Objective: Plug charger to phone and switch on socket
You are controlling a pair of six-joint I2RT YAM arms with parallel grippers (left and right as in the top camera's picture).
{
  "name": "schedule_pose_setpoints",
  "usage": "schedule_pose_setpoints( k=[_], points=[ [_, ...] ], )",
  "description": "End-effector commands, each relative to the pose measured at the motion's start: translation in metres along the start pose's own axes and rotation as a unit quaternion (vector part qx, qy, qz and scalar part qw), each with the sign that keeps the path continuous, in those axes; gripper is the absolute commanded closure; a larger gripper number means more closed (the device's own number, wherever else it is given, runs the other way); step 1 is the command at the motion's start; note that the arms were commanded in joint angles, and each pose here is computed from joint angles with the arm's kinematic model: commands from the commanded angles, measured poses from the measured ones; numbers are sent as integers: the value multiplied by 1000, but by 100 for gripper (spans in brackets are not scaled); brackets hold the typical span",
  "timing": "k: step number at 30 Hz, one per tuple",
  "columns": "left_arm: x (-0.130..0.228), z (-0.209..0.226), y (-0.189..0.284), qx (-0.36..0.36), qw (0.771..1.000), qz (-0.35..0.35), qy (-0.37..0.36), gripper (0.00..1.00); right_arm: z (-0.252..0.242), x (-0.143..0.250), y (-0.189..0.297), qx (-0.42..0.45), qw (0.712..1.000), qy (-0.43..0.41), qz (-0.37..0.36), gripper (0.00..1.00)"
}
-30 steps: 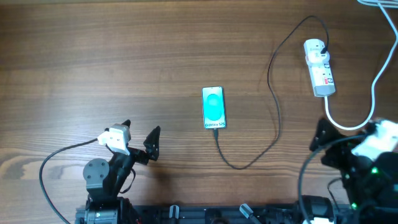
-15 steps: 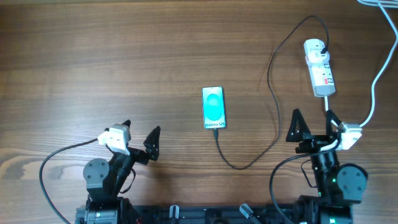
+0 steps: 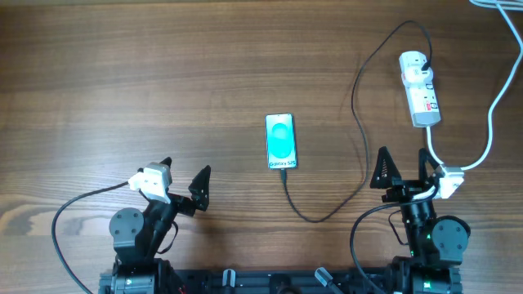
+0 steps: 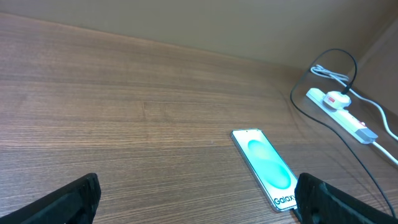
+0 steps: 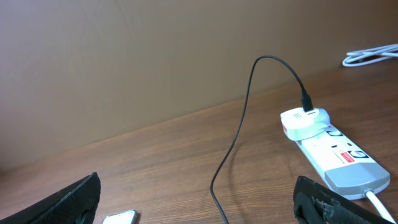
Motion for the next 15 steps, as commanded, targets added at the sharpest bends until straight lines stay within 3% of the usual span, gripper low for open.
schedule_pose_setpoints(
  k=[1, 5, 15],
  points=[
    [2, 1, 0, 0, 1000, 3, 3, 0, 2, 1, 0, -12, 997, 71, -5, 0],
    [2, 1, 0, 0, 1000, 3, 3, 0, 2, 1, 0, -11, 991, 134, -5, 0],
    [2, 1, 0, 0, 1000, 3, 3, 0, 2, 1, 0, -11, 990, 140, -5, 0]
  ],
)
Point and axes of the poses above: each gripper's point midway between its finger pads, its own y axis back along the fingers, its own z axis along the line the jaws close on, x = y × z, the point moved 8 cm from there along y, back along the fingers
